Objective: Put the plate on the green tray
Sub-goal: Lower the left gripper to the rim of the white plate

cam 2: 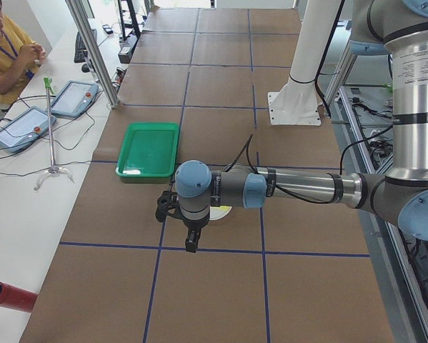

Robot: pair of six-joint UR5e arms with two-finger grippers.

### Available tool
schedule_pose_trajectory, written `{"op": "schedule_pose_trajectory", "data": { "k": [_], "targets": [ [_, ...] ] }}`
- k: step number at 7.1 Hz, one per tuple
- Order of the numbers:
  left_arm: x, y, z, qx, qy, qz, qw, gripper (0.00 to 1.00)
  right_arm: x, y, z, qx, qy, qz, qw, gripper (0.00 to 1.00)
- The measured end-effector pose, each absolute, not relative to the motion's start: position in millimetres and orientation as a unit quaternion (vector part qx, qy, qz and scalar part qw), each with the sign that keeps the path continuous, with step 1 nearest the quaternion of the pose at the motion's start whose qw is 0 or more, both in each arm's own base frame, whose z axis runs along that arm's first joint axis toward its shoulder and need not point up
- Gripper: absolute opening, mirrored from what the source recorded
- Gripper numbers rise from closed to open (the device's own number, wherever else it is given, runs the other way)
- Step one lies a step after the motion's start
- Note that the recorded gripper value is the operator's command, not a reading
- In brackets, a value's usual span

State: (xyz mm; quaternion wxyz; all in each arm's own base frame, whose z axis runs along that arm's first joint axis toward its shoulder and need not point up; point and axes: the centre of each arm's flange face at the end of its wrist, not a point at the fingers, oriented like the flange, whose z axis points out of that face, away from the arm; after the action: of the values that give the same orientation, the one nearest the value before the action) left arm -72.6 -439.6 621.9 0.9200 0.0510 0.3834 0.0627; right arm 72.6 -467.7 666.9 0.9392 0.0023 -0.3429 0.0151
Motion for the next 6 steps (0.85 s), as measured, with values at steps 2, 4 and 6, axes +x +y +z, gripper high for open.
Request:
{"op": "schedule_pose_trajectory", "data": {
  "k": [2, 4, 6],
  "targets": [
    [-72.3, -440.1, 623.6, 0.05, 0.385, 0.062, 0.92, 1.0, 72.5, -467.7, 666.9, 0.002, -0.343, 0.015, 0.939, 1.0],
    [-71.4, -440.7, 627.0, 0.048, 0.387, 0.061, 0.919, 1.0, 72.5, -467.7, 666.9, 0.002, -0.343, 0.015, 0.939, 1.0],
    [-62.2, -444.7, 628.9, 0.043, 0.389, 0.049, 0.919, 1.0, 72.5, -467.7, 666.9, 0.002, -0.343, 0.015, 0.939, 1.0]
  ]
}}
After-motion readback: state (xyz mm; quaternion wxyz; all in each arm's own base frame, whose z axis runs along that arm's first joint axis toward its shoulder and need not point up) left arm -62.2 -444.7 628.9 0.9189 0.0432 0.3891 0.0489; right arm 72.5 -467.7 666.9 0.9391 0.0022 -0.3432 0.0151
